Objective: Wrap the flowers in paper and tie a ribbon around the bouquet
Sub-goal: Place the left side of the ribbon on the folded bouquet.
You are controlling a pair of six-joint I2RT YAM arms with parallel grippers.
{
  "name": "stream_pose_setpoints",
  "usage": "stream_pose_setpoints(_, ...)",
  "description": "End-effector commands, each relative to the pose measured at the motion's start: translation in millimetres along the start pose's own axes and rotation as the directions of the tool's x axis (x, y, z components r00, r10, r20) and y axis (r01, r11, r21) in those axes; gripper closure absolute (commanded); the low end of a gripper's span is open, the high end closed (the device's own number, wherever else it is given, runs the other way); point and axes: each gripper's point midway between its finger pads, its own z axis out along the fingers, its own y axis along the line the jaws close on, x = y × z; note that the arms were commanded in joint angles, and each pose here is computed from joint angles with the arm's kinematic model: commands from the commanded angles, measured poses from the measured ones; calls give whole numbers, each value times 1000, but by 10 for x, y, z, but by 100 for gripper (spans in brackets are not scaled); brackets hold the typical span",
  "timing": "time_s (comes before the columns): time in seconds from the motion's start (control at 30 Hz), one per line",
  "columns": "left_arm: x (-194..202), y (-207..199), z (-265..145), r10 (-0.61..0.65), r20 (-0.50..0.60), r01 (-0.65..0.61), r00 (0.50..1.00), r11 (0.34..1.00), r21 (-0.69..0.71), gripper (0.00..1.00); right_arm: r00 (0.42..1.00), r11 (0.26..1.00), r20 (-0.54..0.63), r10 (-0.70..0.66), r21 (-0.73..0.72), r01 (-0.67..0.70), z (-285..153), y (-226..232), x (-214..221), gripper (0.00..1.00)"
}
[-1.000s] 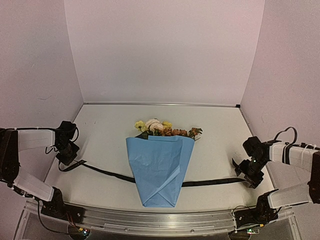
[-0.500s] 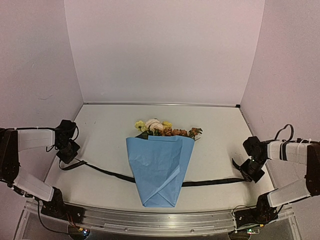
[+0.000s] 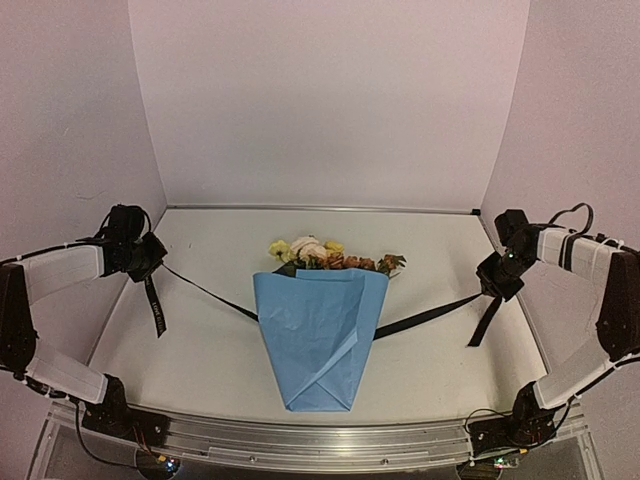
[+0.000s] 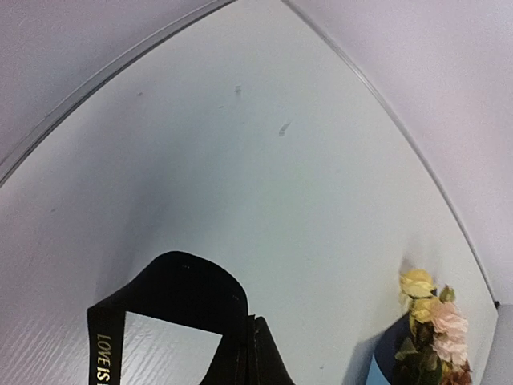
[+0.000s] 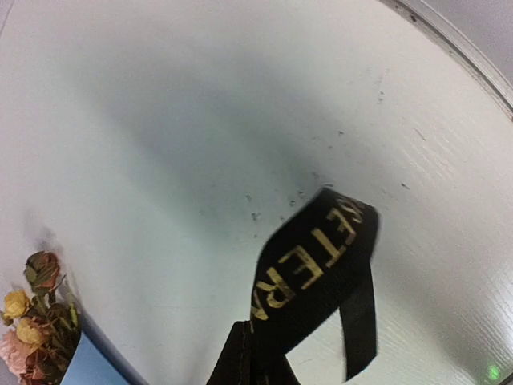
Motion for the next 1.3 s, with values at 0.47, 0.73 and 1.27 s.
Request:
stream_pose_setpoints(0.47,2567,-3339,-1664,744,428,-715,513,94,693,100,956,989,-261,-135,-88,115,26,128,731,100)
stream_pose_setpoints(0.73,4546,-3211,-1644,859,502,-649,101,-326,687,100,929,987,-339,-146,-114,114,144,406,756,100)
stream_pose_setpoints(1.27,4314,-3623,-1536,780,604,-733,166,-312,604,100,905,946,-326,-272,-264,190,-70,1246,660,100)
